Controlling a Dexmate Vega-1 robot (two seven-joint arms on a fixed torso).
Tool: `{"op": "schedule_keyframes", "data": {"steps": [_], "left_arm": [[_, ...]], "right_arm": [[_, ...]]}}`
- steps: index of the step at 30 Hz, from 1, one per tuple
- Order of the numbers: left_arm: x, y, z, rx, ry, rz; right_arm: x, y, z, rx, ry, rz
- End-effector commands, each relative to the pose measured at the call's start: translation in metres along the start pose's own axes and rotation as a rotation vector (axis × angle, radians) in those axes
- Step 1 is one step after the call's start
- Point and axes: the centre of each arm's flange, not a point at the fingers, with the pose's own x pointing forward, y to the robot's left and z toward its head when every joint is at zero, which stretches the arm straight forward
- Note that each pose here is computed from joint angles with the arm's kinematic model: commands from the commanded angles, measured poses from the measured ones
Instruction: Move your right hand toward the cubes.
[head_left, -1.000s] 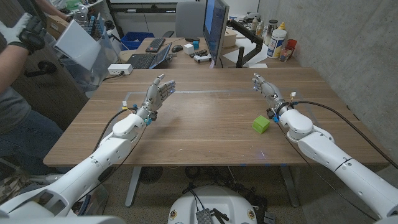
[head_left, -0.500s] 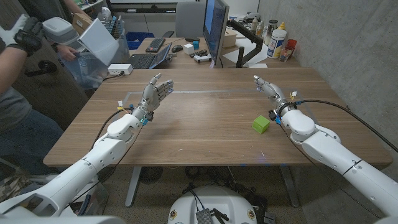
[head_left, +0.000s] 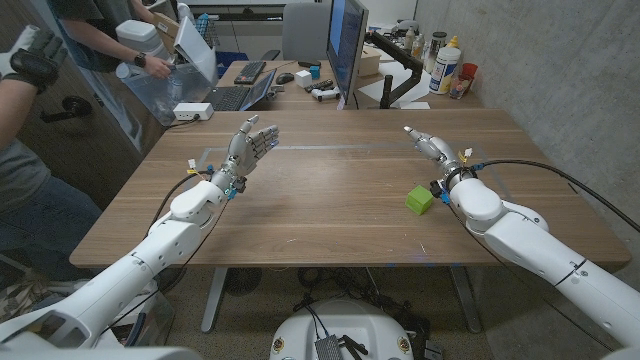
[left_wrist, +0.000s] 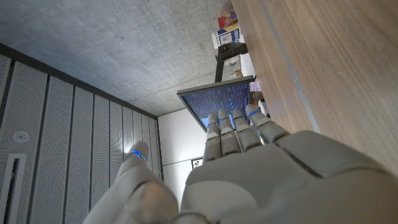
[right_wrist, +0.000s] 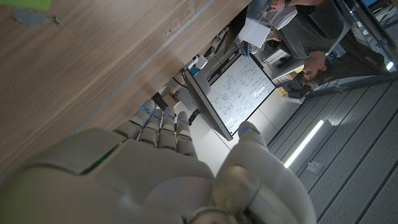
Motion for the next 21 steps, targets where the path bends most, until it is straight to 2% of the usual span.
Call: {"op": "schedule_keyframes", "data": {"steps": [1,21], "left_arm": [[0.005,-0.006,0.003,0.0,-0.009,-0.023],[0.007,-0.011,0.009,-0.002,-0.013,-0.044]], "right_arm": [[-0.013,0.009,0.007,-0.08,0.053,-0.025],[-0.029,0.017,0.019,-0.234,0.172,-0.052]]}}
